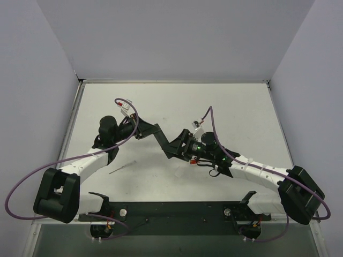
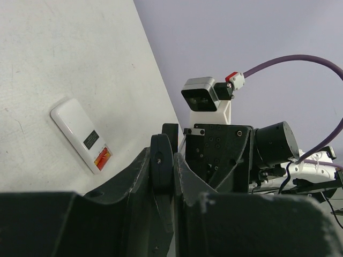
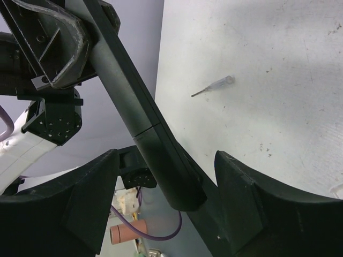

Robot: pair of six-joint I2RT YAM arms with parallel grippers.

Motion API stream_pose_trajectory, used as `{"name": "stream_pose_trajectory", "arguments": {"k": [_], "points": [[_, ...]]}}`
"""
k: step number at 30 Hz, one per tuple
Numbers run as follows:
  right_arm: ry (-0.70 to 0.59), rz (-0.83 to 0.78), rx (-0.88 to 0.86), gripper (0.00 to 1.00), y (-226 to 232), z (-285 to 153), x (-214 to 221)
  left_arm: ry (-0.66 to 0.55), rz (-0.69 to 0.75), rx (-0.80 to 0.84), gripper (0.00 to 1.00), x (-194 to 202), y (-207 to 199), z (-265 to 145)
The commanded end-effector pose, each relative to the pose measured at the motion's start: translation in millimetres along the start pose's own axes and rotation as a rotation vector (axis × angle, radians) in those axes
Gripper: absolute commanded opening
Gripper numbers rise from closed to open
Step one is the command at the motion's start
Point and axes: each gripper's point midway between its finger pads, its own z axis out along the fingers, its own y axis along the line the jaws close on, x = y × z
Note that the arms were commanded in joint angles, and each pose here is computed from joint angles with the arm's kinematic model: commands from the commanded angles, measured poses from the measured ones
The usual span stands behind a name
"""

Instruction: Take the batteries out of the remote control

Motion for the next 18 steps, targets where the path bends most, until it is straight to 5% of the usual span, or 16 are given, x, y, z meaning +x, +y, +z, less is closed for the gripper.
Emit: {"name": "stream_pose_trajectory", "arguments": {"k": [1, 18], "points": [[-0.042, -0.024, -0.099, 0.68, 31.3, -5.0, -14.3, -0.013, 0.082, 0.058, 0.00, -6.8, -18.9, -2.0], [-0.077, -0.002, -0.088, 0.66, 30.3, -12.8, -20.2, -0.019, 0.063, 0.069, 0.00, -4.8, -24.2, -5.5]]}}
